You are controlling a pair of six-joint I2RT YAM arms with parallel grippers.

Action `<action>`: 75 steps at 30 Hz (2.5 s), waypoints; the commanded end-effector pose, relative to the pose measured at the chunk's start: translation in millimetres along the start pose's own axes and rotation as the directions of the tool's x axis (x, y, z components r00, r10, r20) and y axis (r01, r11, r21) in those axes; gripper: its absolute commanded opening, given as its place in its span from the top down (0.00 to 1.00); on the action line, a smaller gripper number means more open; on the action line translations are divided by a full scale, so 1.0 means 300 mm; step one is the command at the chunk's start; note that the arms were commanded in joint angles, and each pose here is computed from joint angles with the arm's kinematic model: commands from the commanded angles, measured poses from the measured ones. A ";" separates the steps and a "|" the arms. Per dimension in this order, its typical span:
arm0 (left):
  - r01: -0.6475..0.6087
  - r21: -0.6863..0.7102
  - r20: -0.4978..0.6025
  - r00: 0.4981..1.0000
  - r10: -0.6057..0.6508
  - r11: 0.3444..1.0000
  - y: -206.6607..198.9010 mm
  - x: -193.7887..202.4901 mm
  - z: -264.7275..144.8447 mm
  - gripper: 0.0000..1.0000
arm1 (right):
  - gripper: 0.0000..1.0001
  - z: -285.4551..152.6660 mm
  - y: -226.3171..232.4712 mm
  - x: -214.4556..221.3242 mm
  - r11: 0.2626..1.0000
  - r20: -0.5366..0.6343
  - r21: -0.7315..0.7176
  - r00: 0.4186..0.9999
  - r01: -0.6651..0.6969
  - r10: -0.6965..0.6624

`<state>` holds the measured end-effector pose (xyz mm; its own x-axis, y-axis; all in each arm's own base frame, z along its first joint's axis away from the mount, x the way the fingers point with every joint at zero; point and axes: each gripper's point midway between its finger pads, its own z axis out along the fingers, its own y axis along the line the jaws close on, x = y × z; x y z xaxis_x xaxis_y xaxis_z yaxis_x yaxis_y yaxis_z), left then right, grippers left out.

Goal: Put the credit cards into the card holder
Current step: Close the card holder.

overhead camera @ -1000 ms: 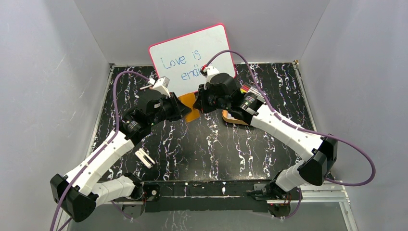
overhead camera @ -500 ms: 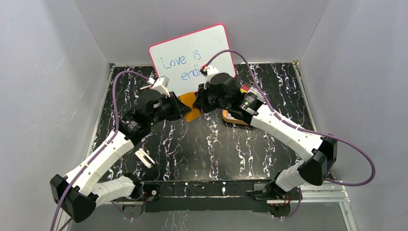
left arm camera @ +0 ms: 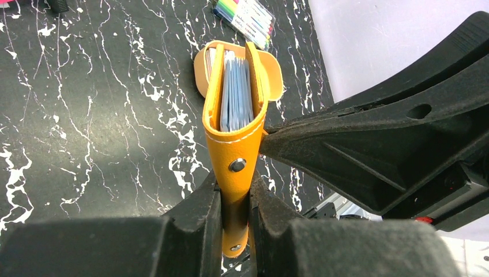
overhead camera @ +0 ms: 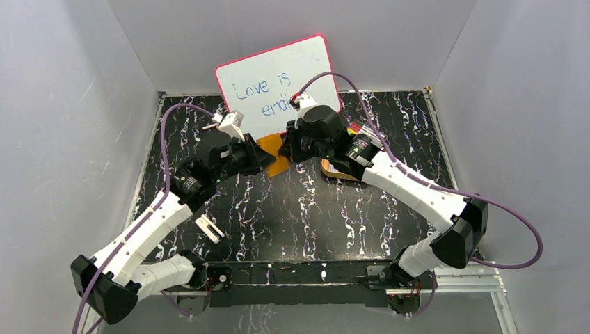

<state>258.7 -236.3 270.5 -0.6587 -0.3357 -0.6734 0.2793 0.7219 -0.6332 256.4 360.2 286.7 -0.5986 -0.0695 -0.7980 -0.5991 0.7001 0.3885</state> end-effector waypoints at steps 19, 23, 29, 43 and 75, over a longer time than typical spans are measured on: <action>-0.024 0.004 0.067 0.997 0.023 1.000 -0.023 -0.054 -0.042 1.00 | 1.00 -0.042 0.043 -0.088 0.998 0.105 -0.056 0.994 -0.002 0.008; -0.022 0.020 0.058 0.998 0.021 1.000 -0.034 -0.050 -0.042 1.00 | 1.00 -0.038 0.050 -0.086 0.998 0.102 -0.068 0.995 -0.002 0.009; -0.026 0.044 0.053 0.998 0.023 0.999 -0.053 -0.053 -0.043 1.00 | 1.00 -0.025 0.057 -0.083 0.997 0.095 -0.081 0.995 -0.007 0.015; -0.037 0.100 0.042 0.999 0.033 0.994 -0.085 -0.045 -0.051 1.00 | 1.00 -0.010 0.072 -0.074 0.994 0.080 -0.107 0.997 -0.010 0.018; -0.045 0.459 0.005 0.999 0.048 0.887 -0.317 -0.035 -0.160 1.00 | 1.00 0.024 0.082 -0.067 0.989 0.079 -0.142 0.995 -0.042 0.054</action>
<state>254.6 -236.7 279.8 -0.6506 -0.3430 -0.6776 0.3327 0.6733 -0.6603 254.1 365.6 295.1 -0.6130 -0.0303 -0.7895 -0.6101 0.6529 0.4488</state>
